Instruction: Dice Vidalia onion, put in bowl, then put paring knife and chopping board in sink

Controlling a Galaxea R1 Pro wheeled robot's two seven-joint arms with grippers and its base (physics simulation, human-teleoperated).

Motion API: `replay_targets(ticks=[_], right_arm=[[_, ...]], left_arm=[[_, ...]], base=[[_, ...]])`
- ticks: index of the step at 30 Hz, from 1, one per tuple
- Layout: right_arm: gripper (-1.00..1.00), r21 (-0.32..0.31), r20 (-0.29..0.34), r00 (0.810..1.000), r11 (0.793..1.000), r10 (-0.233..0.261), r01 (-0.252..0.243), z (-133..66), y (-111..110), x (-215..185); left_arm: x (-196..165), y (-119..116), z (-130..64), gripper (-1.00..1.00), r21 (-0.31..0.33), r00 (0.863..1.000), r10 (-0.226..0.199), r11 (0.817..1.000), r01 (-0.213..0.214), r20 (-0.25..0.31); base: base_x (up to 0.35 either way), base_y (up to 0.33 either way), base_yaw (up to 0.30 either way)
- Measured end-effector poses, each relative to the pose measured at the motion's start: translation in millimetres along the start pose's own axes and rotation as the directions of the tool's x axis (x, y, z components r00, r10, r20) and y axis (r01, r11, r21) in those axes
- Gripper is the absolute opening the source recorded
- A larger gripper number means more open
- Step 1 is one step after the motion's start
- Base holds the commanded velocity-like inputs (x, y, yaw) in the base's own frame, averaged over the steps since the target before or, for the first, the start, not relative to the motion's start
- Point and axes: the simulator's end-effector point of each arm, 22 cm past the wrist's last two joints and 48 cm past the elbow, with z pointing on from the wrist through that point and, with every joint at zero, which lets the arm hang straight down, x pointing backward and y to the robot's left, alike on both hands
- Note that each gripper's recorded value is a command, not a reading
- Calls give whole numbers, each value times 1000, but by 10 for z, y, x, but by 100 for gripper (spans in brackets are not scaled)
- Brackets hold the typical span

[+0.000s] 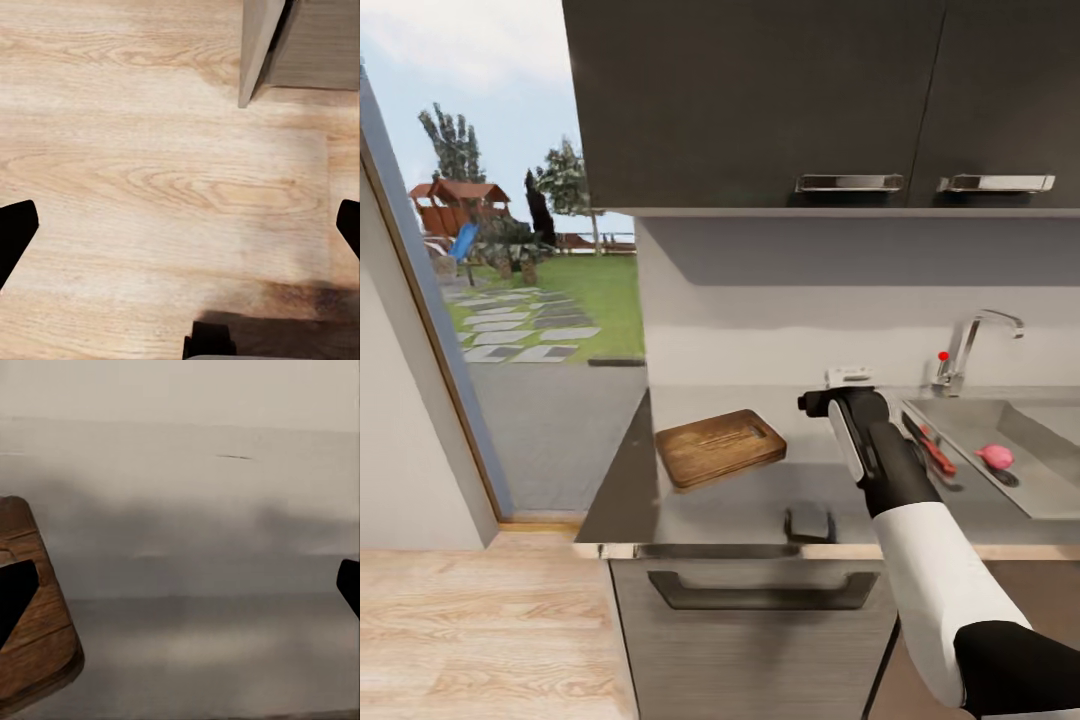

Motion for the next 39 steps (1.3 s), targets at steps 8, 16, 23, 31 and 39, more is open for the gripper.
replay_targets(ticks=[8, 16, 23, 31, 39], right_arm=[[100, 1, -14, 1000, 1000, -2, 2, 30, -7, 57], [100, 4, -30, 1000, 1000, -5, 5, 82, -22, 138], [100, 4, -36, 999, 1000, -6, 6, 97, -21, 165], [100, 0, -63, 998, 1000, -12, 12, 147, 7, 277], [100, -3, -75, 997, 1000, -14, 14, 166, 28, 324]], left_arm=[[-1, -1, 0, 100, 0, 1000, 0, 1000, 0, 0], [-1, -1, 0, 100, 0, 1000, 0, 1000, 0, 0], [2, -1, -2, 100, 0, 1000, 0, 1000, 0, 0], [-2, -1, 1, 100, 0, 1000, 0, 1000, 0, 0], [1, -1, 0, 100, 0, 1000, 0, 1000, 0, 0]], base=[[73, 208, 0], [46, 17, 0], [86, 0, 0], [103, 26, 0], [2, 1, 0]])
